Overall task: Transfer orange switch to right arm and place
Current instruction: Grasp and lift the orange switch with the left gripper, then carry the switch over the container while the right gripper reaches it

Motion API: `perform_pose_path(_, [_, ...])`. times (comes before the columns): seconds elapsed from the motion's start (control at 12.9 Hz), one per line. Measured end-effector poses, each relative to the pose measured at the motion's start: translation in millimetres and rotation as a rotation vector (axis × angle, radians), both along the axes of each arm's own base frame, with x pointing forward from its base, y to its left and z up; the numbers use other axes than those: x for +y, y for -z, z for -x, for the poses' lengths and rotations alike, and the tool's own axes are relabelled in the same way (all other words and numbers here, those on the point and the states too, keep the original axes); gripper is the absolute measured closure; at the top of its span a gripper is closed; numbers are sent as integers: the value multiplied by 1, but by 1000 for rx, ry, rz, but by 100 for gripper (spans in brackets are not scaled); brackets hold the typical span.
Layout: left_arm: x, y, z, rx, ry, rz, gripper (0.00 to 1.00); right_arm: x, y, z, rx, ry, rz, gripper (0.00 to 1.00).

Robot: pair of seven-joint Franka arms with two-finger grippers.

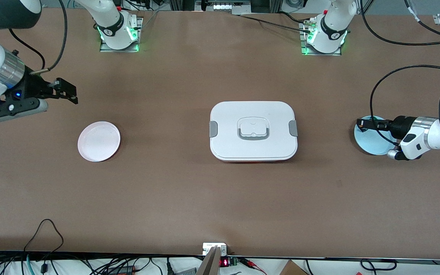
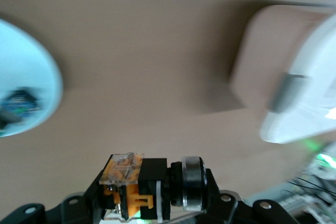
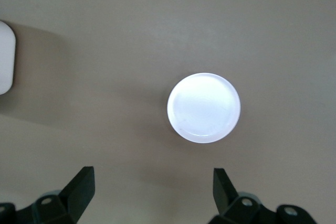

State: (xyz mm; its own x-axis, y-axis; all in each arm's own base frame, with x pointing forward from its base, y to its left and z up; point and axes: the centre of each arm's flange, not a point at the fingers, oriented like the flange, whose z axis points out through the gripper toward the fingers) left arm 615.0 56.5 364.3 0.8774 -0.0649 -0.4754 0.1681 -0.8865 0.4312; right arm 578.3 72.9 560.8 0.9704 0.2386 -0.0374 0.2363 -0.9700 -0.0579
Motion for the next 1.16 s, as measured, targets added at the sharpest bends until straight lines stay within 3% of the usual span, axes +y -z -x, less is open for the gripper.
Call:
perform_pose_path(0.23, [-41, -18, -6, -40, 13, 220, 28, 10, 6, 0, 22, -17, -11, 0])
perform_pose_path(0.47, [-69, -14, -10, -180, 143, 543, 28, 37, 15, 11, 97, -111, -64, 0])
perform_pose_path(0.62, [-92, 6, -13, -266, 215, 748, 28, 52, 19, 13, 127, -157, -185, 0])
perform_pose_path(0.85, [-155, 13, -20, -417, 263, 1047, 28, 76, 39, 8, 192, -129, -391, 0])
perform_pose_path(1.16, [-278, 11, -24, -736, 283, 1307, 28, 112, 85, -9, 359, 59, -667, 0])
